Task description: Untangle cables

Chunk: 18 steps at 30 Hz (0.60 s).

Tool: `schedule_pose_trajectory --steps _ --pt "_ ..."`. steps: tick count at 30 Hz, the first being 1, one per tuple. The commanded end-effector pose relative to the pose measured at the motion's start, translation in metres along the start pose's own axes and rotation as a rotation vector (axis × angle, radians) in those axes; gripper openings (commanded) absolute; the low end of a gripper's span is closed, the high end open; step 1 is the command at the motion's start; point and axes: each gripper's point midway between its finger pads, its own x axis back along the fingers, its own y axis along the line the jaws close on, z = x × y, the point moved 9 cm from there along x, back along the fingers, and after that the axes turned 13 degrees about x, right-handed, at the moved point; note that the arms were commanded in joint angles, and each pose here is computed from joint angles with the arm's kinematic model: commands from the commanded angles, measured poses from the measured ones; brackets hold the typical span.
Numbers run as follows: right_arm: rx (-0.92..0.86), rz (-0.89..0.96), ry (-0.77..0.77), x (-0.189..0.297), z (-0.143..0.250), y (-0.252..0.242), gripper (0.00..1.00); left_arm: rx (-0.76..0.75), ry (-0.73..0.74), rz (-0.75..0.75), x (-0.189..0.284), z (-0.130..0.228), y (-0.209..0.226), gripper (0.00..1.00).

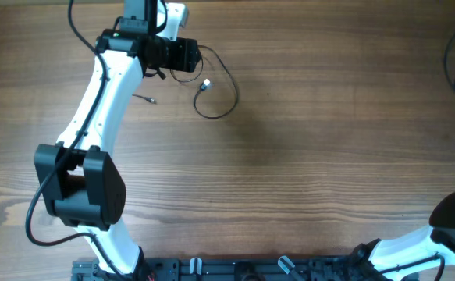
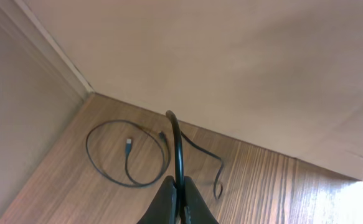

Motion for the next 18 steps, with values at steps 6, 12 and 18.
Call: schedule_pose_trajectory --steps 6,12,18 --pt "0.002 -0.077 0.137 -0.069 0.015 0.028 0.05 -0.026 -0.036 0.012 0.014 -0.003 -0.01 0.71" --pt "0.012 -0.06 0.223 -0.111 0.031 0.038 0.05 -0.025 -0.035 0.011 0.014 -0.003 -0.01 0.71" --pt "0.014 -0.021 0.319 -0.146 0.052 0.045 0.05 -0.024 -0.032 0.011 0.014 -0.002 -0.01 0.71"
